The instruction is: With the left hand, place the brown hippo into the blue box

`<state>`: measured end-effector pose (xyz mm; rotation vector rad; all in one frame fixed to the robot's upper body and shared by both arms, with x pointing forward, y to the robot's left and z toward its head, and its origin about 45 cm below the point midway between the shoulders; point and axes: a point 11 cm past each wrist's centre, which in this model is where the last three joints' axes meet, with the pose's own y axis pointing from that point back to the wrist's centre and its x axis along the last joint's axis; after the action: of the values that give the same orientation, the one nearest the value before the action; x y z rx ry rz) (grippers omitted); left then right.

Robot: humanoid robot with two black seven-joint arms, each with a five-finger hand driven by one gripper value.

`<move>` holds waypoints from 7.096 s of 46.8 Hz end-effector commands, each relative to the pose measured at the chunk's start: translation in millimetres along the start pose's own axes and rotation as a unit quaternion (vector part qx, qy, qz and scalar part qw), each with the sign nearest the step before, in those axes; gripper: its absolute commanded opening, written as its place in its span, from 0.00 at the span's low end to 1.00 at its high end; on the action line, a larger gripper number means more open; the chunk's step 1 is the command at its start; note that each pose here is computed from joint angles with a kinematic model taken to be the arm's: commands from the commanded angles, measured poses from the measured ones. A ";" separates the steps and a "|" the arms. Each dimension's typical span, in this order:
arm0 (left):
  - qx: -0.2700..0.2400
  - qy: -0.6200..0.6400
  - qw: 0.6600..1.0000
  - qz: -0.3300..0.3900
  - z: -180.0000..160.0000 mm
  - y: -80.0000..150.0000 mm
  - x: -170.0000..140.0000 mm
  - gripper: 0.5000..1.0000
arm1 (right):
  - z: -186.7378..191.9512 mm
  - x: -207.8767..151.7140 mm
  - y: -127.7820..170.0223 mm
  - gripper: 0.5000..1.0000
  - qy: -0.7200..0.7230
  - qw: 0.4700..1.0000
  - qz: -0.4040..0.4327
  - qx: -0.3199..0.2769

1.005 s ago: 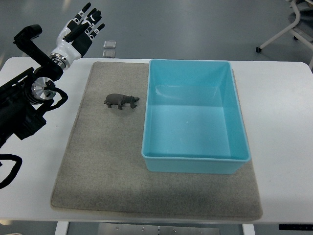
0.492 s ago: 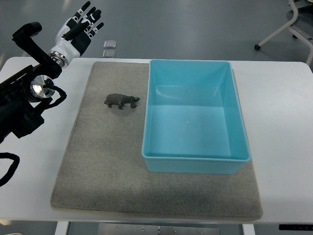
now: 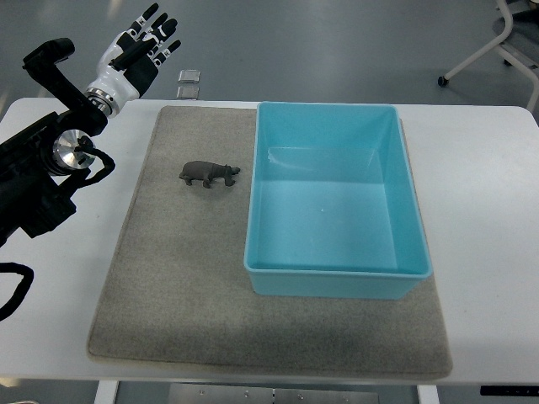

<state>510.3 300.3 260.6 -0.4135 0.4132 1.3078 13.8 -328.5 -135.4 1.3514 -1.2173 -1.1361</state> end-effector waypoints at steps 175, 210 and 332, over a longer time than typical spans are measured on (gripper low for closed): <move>0.237 -0.741 0.533 -0.332 -32.8 29.1 -58.4 0.99 | -0.1 0.0 0.0 0.87 0.000 1.000 0.000 0.000; 0.251 -0.750 0.509 -0.339 -43.2 33.4 -51.4 0.91 | 0.0 0.0 0.0 0.87 0.001 1.000 0.000 0.000; 0.053 -0.770 0.562 -0.297 27.1 -7.9 -144.9 0.05 | 0.0 0.0 0.0 0.87 0.001 1.000 0.000 0.000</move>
<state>489.5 194.9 354.4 0.7535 -1.0832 0.5393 13.8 -328.5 -135.4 1.3516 -1.2169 -1.1357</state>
